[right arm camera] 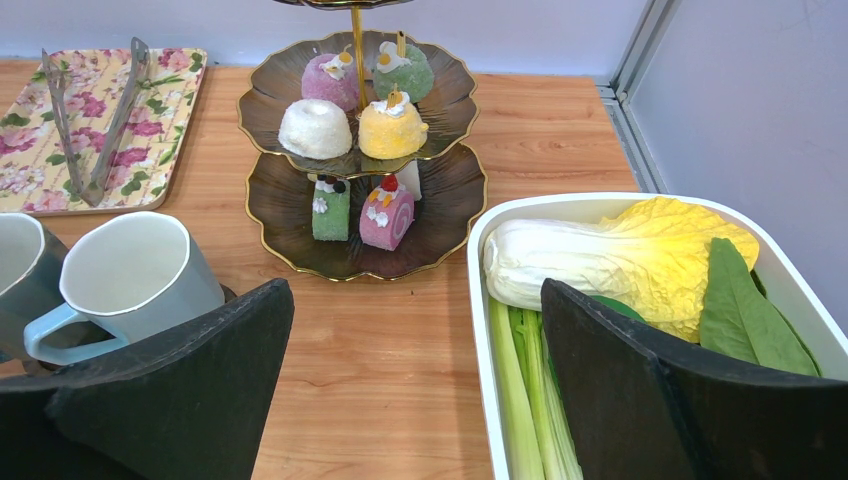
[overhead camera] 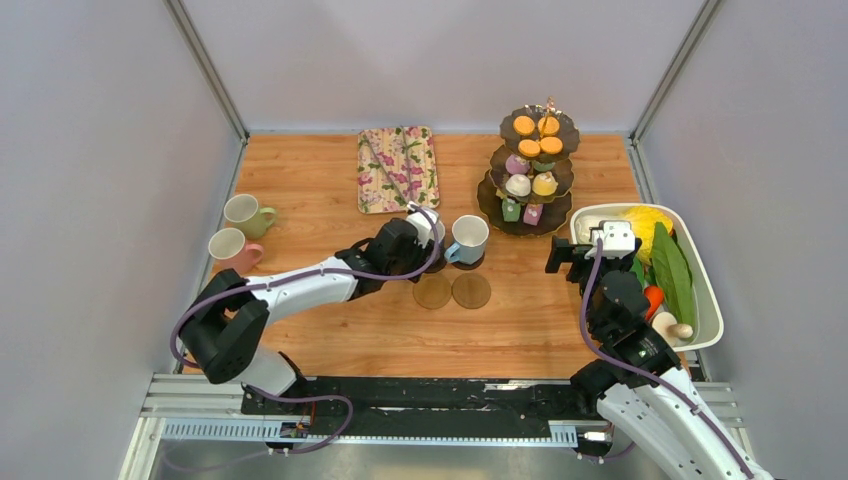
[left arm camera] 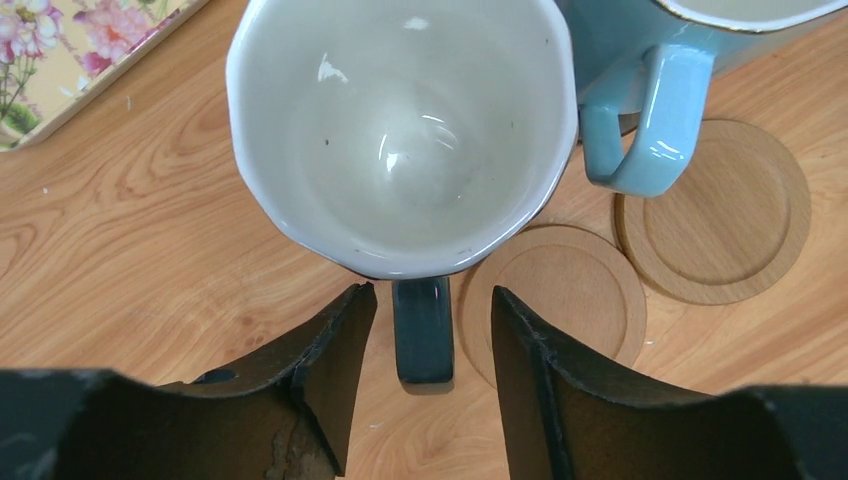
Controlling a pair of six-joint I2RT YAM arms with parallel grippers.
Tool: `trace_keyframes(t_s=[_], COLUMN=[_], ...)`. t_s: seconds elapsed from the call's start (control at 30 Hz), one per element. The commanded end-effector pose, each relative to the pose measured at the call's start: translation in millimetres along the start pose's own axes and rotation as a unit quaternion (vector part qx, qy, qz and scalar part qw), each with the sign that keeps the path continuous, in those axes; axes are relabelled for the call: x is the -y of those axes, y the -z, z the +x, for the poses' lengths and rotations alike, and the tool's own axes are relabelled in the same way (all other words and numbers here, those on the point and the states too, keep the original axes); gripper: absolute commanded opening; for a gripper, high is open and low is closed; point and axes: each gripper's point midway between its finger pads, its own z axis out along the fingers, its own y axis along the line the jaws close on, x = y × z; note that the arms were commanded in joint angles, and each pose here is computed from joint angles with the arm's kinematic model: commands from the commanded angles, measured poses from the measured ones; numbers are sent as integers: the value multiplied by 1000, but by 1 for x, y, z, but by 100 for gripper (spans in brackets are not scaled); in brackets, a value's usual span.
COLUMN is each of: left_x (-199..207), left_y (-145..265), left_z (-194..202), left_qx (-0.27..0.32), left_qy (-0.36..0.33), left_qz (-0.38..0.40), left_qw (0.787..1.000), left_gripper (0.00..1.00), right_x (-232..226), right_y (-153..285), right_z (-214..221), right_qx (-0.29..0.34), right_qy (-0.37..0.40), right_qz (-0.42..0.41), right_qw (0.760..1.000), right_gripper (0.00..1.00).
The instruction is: Serve the afternoon tea
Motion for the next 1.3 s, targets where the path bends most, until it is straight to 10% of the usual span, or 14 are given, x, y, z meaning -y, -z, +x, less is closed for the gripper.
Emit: trace_keyframes(t_s=[0.0,0.17,0.6,0.97,1.27], left_x=[2,-1,-89,-191,-251], left_y=[20,41,124,160,183], left_z=[-20,-28,-57,-17,36], left_qx=[34,41,95,77,60], left_qy=[23,35,127,298,430], left_qz=[6,5,-189,-379,-495], left_qw=[999,999,969,873,752], left_gripper=[57,75,80,99,100], right_x=[1,1,-3,-8,-18], right_y=[0,0,-1,0,-1], right_z=[-12,-11,-12,-15,-15], right_qx=[22,21,21,24,26], right_qy=[-11,-10,-13,-20,-26], right_qz=[2,1,-7,-22,-47], right_qw=[1000,1000,1000,999,998], right_gripper=[100,100,100,100,100])
